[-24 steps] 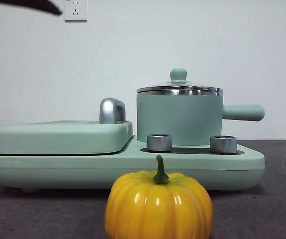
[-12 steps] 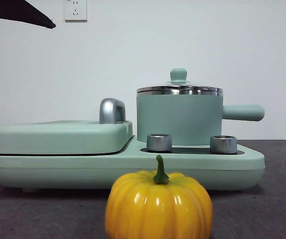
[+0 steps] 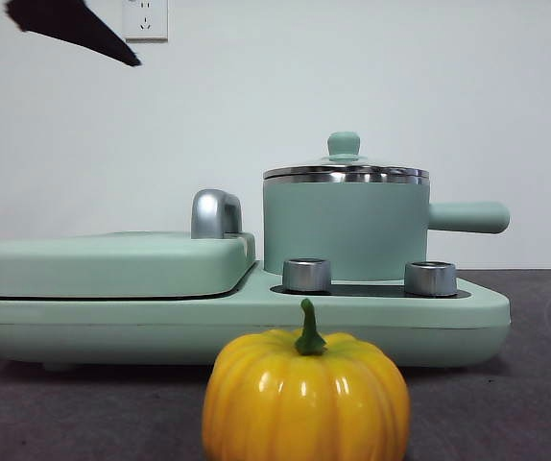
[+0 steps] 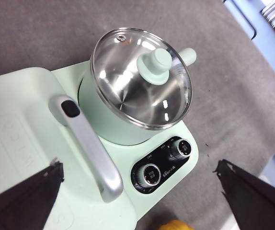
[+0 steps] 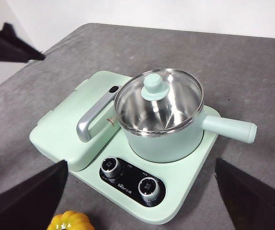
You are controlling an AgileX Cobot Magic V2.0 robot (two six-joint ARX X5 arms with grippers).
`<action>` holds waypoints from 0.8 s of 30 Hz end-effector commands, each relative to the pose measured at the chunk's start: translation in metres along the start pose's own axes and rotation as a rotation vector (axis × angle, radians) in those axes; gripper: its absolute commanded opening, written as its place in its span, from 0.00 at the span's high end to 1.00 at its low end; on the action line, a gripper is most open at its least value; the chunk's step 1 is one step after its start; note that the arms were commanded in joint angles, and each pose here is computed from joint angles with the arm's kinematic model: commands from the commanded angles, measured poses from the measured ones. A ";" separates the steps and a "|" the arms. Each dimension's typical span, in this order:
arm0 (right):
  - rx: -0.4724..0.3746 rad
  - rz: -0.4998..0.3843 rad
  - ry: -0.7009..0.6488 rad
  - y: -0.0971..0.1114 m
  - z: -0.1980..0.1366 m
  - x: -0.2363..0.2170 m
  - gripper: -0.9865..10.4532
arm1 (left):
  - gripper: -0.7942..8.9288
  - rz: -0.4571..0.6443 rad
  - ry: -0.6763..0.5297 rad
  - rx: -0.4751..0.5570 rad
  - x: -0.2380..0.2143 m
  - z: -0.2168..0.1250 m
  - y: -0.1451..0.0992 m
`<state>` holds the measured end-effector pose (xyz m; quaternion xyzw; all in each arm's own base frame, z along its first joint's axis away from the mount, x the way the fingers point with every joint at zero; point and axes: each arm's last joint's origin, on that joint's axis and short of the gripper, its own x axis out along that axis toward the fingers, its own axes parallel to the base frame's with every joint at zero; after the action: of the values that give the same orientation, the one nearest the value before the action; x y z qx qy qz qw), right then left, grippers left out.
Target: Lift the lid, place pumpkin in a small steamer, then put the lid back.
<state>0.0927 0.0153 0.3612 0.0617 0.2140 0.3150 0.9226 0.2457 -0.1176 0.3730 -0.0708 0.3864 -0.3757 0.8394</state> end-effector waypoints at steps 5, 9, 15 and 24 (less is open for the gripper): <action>-0.003 0.005 -0.016 0.002 0.005 -0.002 0.49 | 0.39 -0.027 0.082 0.034 0.031 0.046 -0.006; -0.003 0.005 -0.016 0.002 0.005 -0.002 0.49 | 0.39 -0.006 0.133 0.038 0.052 0.065 -0.010; -0.003 0.005 -0.016 0.002 0.005 -0.002 0.49 | 0.39 0.074 0.216 0.081 0.084 0.087 -0.022; -0.004 0.005 -0.016 0.002 0.005 -0.002 0.49 | 0.39 0.098 0.244 0.169 0.144 0.091 -0.045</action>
<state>0.0928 0.0153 0.3613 0.0617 0.2138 0.3150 0.9226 0.3408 -0.2560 0.3704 0.0566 0.4652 -0.3639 0.8050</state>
